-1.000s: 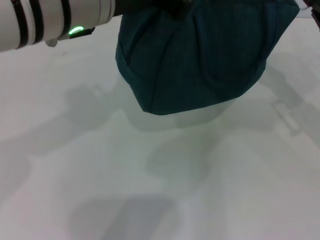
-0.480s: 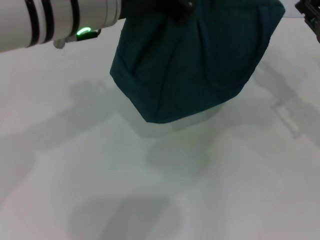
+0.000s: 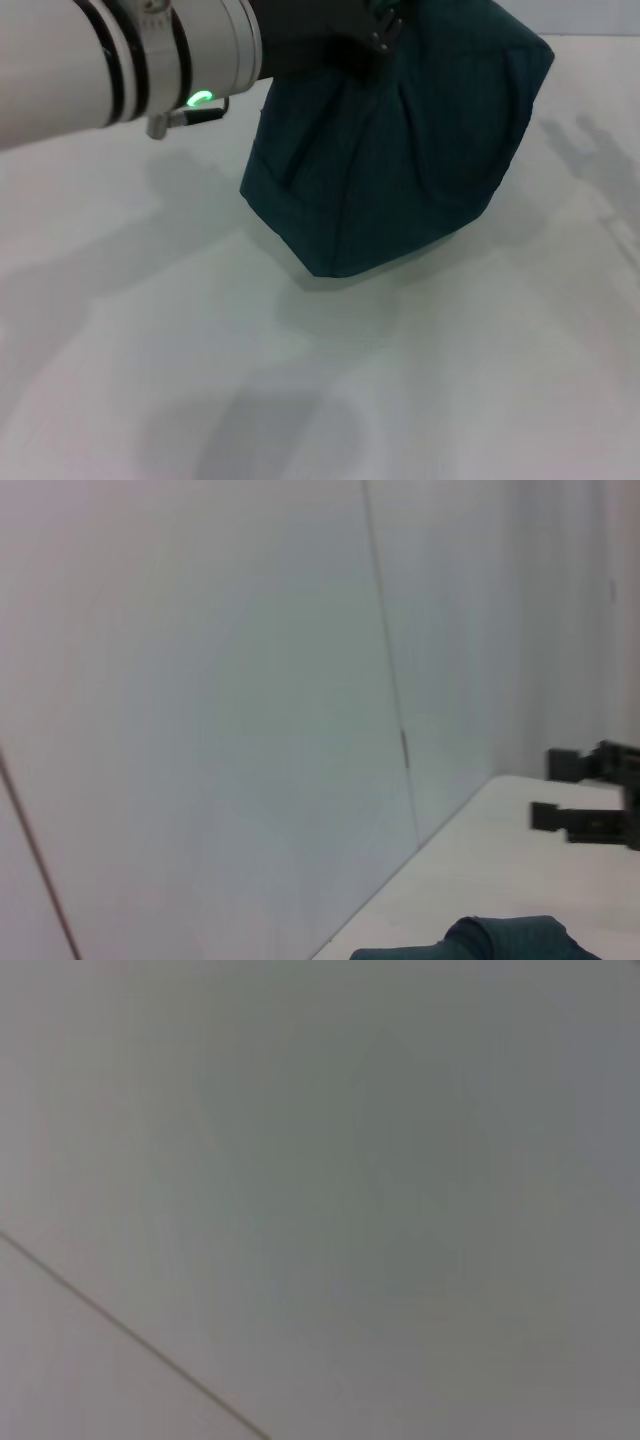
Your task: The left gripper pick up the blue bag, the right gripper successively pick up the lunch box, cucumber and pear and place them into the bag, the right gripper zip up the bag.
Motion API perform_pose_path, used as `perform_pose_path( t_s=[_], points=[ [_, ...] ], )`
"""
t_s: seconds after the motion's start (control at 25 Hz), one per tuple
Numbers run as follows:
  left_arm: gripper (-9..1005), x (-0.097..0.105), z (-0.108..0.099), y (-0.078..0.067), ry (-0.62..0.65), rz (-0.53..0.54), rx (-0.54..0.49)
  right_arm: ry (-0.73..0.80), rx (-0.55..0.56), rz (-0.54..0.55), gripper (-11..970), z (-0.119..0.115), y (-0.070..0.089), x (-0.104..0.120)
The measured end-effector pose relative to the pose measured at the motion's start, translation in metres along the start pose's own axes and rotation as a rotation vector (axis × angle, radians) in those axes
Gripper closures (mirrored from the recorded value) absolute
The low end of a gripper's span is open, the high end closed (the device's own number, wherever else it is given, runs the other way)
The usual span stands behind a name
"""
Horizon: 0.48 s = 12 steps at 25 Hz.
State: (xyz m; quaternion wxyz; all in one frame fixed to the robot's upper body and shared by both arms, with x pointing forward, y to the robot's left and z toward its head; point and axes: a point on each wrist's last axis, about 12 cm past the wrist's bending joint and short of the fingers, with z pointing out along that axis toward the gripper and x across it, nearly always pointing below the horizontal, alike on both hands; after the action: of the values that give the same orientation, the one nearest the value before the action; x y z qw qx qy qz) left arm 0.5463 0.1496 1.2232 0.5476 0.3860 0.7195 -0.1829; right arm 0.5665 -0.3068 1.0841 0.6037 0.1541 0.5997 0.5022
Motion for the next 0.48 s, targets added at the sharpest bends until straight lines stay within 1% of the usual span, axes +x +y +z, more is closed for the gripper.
perform_pose_path(
  t_s=[0.2, 0.32, 0.48],
  points=[
    [924, 0.023, 0.023, 0.003, 0.002, -0.080, -0.023, -0.031, 0.007, 0.000, 73, -0.007, -0.002, -0.004],
    [910, 0.033, 0.031, 0.001, 0.014, -0.104, -0.013, -0.031, 0.012, 0.001, 73, -0.009, -0.003, -0.004],
    [892, 0.046, 0.040, -0.006, 0.022, -0.093, -0.001, -0.039, 0.014, 0.001, 73, -0.011, -0.003, -0.005]
  ],
)
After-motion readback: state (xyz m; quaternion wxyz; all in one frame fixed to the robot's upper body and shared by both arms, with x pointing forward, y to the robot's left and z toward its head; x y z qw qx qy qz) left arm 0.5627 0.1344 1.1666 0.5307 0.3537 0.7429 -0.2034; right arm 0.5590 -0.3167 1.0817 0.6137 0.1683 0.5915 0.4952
